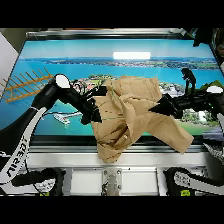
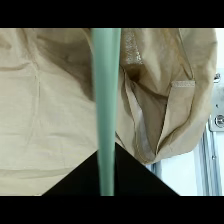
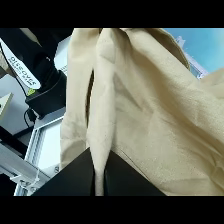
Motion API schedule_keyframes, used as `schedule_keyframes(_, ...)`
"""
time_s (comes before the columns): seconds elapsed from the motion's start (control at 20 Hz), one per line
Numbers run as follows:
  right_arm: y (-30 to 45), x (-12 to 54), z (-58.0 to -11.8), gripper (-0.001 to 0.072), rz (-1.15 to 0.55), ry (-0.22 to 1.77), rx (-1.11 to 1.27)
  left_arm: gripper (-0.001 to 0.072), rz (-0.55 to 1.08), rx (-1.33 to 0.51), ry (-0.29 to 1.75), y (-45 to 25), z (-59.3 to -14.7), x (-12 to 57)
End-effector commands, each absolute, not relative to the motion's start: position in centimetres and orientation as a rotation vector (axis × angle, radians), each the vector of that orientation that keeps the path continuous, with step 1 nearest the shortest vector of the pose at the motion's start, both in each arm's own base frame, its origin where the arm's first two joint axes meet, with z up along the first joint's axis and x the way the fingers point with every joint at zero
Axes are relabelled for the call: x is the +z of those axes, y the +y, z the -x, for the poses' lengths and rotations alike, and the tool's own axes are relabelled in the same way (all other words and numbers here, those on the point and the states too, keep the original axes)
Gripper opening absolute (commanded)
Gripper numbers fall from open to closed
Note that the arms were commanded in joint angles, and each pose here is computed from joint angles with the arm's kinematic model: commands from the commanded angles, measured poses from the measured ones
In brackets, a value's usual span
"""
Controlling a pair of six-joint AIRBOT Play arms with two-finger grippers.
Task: Fold the clothes and pants, and hang the long-sleeved shirts on hangers.
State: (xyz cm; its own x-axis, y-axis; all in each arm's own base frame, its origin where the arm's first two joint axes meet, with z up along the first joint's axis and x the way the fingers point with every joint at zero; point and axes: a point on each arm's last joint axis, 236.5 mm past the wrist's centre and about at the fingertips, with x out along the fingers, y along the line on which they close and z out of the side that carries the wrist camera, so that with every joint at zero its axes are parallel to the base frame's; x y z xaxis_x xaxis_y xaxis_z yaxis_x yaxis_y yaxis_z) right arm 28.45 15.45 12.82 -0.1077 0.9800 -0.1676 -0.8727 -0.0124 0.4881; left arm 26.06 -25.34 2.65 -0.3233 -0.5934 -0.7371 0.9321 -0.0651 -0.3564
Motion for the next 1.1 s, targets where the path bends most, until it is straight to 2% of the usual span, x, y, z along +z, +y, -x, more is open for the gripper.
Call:
schedule_keyframes(0.0,15.5,12.8,-28.5,0.0012,-0.249,0.553,1.587,0.0015,-0.49,-1.66,0.984,-25.2,-26.1,2.6)
schedule_keyframes(0.05,15.5,12.7,-28.6,0.0011,-0.247,0.552,1.583,0.0221,-0.491,-1.659,0.984,-25.2,-26.1,2.6)
schedule_keyframes(0.1,15.5,12.7,-28.6,0.0011,-0.247,0.552,1.583,0.0516,-0.484,-1.649,0.99,-25.3,-26.2,2.6)
schedule_keyframes(0.3,15.6,13.6,-29.0,0.0009,-0.268,0.513,1.582,0.0525,-0.434,-1.584,1.032,-25.3,-26.9,2.5)
schedule_keyframes(0.6,15.8,15.1,-29.6,0.0009,-0.311,0.44,1.577,0.0524,-0.275,-1.449,1.16,-24.0,-27.8,2.7)
schedule_keyframes(1.05,16.0,16.3,-31.1,0.0008,-0.344,0.376,1.532,0.0526,-0.307,-1.406,1.073,-24.4,-28.6,4.6)
